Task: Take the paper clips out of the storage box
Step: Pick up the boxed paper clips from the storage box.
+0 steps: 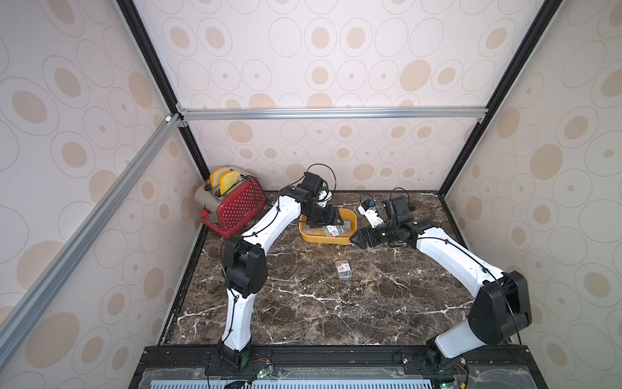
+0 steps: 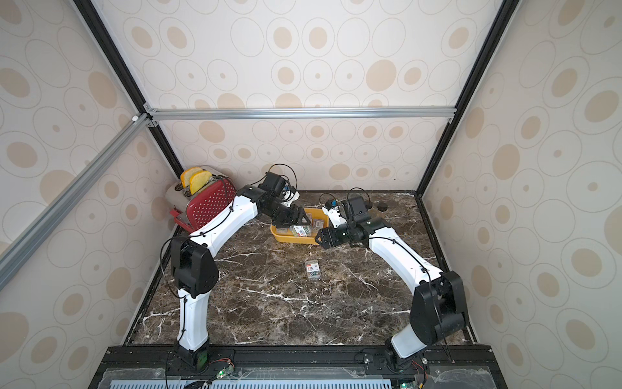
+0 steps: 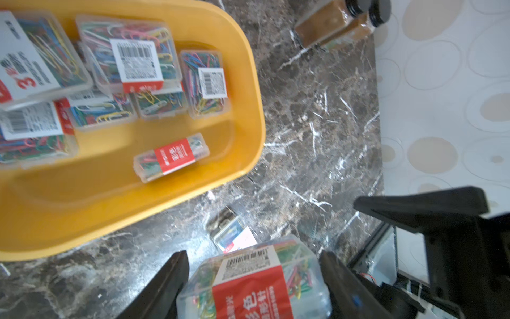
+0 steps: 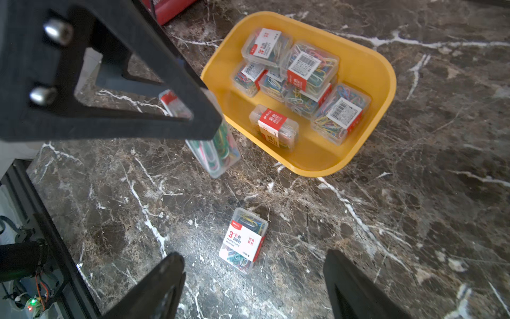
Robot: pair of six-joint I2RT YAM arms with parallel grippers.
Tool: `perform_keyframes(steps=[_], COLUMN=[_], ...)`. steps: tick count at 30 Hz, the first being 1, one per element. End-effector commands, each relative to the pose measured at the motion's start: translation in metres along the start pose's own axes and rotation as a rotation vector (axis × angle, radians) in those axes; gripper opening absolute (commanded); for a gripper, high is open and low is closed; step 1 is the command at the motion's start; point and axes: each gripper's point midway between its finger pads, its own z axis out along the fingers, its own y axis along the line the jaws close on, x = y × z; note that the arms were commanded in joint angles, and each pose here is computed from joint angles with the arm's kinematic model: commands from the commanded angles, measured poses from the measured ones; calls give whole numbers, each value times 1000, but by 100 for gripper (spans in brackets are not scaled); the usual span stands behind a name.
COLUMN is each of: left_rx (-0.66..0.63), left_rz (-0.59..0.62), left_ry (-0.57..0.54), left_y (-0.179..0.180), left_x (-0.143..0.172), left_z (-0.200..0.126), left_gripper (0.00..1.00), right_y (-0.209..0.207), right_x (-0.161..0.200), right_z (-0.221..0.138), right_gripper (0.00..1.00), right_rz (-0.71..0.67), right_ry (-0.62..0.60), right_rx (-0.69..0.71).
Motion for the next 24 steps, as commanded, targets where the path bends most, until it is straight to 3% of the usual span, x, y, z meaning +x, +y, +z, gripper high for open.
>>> perform_keyframes(steps=[1, 12, 24], left_rx=[94, 187, 242], left_rz=[25, -14, -17], left_ry=[3, -19, -34], left_y=[-24, -40, -53], left_x=[9, 20, 17], left_z=[-23, -36, -43], left_gripper=[43, 43, 43], right_y=[25, 52, 56], right_x=[-28, -36, -24], right_z=[-6, 2, 12], right_gripper=[79, 81, 77], right_rz=[-78, -92, -98], right_ry=[-135, -165, -125], right_rx=[-121, -276, -284])
